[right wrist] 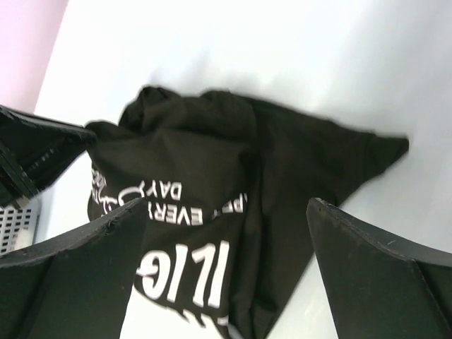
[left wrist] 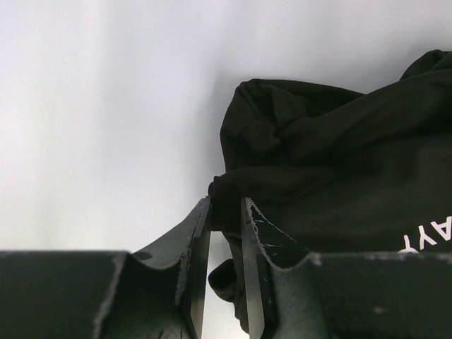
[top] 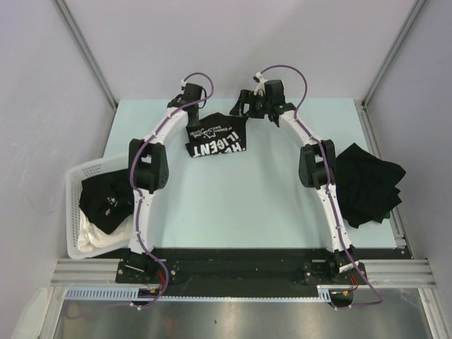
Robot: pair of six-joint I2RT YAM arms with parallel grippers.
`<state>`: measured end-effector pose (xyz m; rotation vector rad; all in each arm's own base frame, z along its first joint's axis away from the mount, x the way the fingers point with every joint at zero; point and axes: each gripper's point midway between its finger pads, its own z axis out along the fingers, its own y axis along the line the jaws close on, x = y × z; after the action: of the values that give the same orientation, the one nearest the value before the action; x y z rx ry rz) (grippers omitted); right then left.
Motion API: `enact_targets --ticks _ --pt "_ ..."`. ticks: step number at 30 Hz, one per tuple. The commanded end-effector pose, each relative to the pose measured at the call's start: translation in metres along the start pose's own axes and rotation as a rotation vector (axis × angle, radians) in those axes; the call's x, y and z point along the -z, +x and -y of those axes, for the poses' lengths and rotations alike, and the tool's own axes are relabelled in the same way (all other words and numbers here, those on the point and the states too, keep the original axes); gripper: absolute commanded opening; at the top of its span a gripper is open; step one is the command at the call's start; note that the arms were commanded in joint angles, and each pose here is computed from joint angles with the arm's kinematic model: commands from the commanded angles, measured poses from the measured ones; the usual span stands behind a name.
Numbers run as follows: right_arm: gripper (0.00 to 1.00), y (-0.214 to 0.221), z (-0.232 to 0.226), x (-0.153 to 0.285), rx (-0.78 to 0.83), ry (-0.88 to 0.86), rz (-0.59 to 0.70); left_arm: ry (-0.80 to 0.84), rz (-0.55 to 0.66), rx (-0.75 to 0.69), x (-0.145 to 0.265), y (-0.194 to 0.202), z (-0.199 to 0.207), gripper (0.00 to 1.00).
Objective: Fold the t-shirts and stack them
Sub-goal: Fold the tshirt
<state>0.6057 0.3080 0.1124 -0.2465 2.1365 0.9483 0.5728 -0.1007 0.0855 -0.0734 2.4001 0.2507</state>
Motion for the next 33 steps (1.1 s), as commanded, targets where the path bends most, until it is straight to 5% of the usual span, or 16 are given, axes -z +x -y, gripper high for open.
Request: enact_targets --ticks 1,15,33 --pt "1.00 -0.023 -0.017 -0.011 0.045 -0.082 0.081 0.036 0.032 0.022 0.011 -0.014 0.000 0.28" --pt "1.00 -0.004 -0.016 -0.040 -0.044 -0.198 0.102 0.158 0.065 0.097 0.068 -0.033 0.004 0.29" --pt "0.89 -0.020 -0.039 -0.037 -0.025 -0.264 0.148 0.159 0.019 0.097 0.069 -0.008 0.001 0.29"
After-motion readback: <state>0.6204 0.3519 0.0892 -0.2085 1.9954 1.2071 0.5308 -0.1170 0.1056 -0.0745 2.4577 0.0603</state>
